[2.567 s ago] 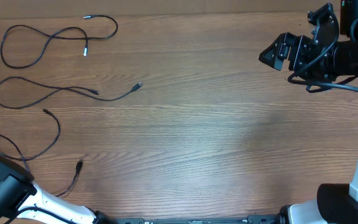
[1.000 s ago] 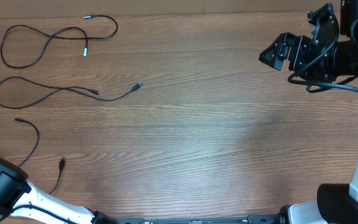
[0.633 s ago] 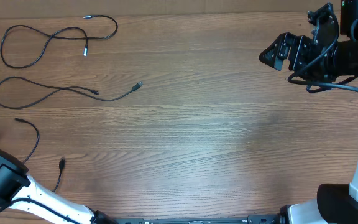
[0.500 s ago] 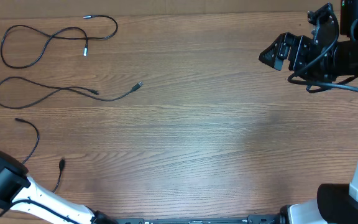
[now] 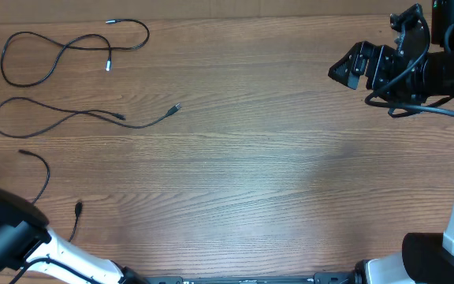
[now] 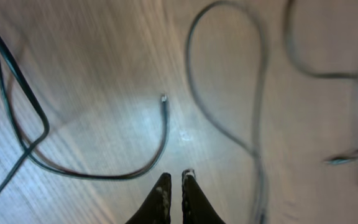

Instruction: Untangle cables

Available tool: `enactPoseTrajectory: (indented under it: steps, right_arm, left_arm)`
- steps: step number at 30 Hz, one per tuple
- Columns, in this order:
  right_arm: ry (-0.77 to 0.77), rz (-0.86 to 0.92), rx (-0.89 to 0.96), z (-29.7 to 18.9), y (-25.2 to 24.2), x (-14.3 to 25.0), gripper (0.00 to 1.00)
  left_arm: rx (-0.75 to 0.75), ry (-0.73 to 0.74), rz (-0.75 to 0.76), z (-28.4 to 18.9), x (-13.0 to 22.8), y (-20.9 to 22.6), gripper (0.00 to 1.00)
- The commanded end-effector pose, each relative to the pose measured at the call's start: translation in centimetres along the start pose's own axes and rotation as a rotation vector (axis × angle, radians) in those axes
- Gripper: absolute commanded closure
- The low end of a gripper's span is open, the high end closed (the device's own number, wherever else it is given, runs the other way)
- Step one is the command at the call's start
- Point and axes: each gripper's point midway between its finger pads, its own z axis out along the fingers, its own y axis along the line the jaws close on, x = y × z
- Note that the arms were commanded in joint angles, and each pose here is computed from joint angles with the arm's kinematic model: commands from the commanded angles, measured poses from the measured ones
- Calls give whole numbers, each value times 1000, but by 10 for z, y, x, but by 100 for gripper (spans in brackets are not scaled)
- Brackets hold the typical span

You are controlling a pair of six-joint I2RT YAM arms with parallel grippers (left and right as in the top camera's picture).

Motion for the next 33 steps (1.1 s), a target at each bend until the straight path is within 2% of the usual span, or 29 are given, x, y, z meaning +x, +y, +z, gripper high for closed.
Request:
enactPoseTrajectory:
  steps: [1,5,8,16,23,33]
  right_arm:
    - [-6,2,10,-1,-2,0,0]
    - [-6,2,10,-1,-2,0,0]
    - [-6,1,10,-1,-2,0,0]
    - [-6,2,10,-1,-2,0,0]
    - [-6,2,10,-1,-2,0,0]
    - [-6,1,10,-1,-2,0,0]
  left_arm:
    - [-209,24,75,32,25,21,91]
    - [-259,76,143,67,57,21,91]
    - [-273,89,170,84,72,21,96]
    - [-345,42,187,105,73,40,96]
    - [-336,35,248,127,79,49,95]
    - [-345,86,249,150,108,68,96]
